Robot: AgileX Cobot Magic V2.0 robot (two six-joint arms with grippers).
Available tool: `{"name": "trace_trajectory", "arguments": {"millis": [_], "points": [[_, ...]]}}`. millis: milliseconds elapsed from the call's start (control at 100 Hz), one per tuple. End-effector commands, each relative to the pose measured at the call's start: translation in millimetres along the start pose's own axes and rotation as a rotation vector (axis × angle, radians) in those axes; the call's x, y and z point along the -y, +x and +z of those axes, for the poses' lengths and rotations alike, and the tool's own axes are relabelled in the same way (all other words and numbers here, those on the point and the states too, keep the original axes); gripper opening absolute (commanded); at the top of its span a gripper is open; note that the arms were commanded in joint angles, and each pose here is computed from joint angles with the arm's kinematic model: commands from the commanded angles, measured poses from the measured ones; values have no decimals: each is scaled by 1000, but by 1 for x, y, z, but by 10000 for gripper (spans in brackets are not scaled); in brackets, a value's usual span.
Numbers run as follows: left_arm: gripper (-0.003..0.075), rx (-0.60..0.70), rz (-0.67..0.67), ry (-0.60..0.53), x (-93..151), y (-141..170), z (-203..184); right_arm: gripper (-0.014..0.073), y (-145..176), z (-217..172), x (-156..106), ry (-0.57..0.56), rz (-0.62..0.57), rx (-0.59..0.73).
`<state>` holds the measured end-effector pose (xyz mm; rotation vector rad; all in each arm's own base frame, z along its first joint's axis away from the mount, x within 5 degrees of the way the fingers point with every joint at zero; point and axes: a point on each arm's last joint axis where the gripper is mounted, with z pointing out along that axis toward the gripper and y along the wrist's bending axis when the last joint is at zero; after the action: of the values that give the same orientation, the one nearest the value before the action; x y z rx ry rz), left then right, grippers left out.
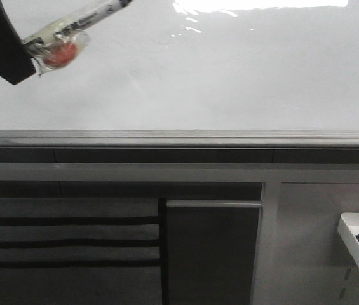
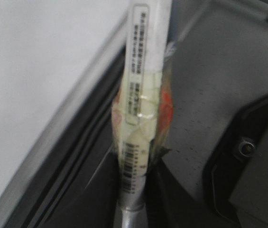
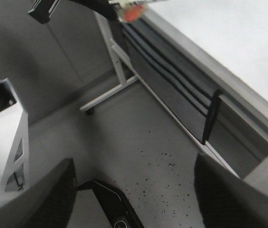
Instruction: Write number 3 on whiteboard
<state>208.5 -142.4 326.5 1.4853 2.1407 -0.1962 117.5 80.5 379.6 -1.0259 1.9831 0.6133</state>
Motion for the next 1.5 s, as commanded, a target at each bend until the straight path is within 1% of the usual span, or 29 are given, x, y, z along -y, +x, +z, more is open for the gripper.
{"name": "trace_trajectory", "arguments": {"millis": [0, 90, 170, 330, 520, 650, 720, 840, 960, 1030, 1230, 1280, 1420, 1490], "points": [[-18, 106, 148, 85, 25, -22, -21, 442, -14, 8, -3, -61, -112, 36], [-18, 130, 239, 121, 43, -32, -21, 434, -16, 24, -3, -95, -182, -14], [-18, 146, 319, 156, 59, -38, -21, 434, -21, 36, -5, -124, -232, -26], [-18, 164, 393, 194, 77, -44, -21, 434, -32, 60, -8, -178, -305, -28], [-18, 178, 407, 198, 80, -48, -24, 434, -38, 86, -16, -222, -356, -25], [-18, 178, 407, 198, 80, -48, -24, 430, -41, 91, -15, -206, -345, -6], [-18, 178, 407, 198, 80, -48, -24, 391, -42, 91, -14, -198, -341, 5], [-18, 178, 407, 198, 80, -48, -24, 287, -42, 91, -14, -196, -339, 8], [-18, 178, 407, 198, 80, -48, -24, 216, -41, 91, -15, -209, -339, -4], [-18, 178, 407, 198, 80, -48, -24, 202, -40, 92, -15, -216, -339, -11], [-18, 180, 407, 196, 80, -48, -24, 202, -40, 92, -15, -217, -338, -13], [-18, 183, 406, 194, 80, -48, -24, 182, -40, 92, -15, -219, -338, -15], [-17, 185, 405, 194, 80, -48, -24, 33, -40, 92, -15, -221, -338, -17], [14, 186, 402, 194, 80, -48, -24, -17, -40, 92, -15, -221, -338, -17]]}}
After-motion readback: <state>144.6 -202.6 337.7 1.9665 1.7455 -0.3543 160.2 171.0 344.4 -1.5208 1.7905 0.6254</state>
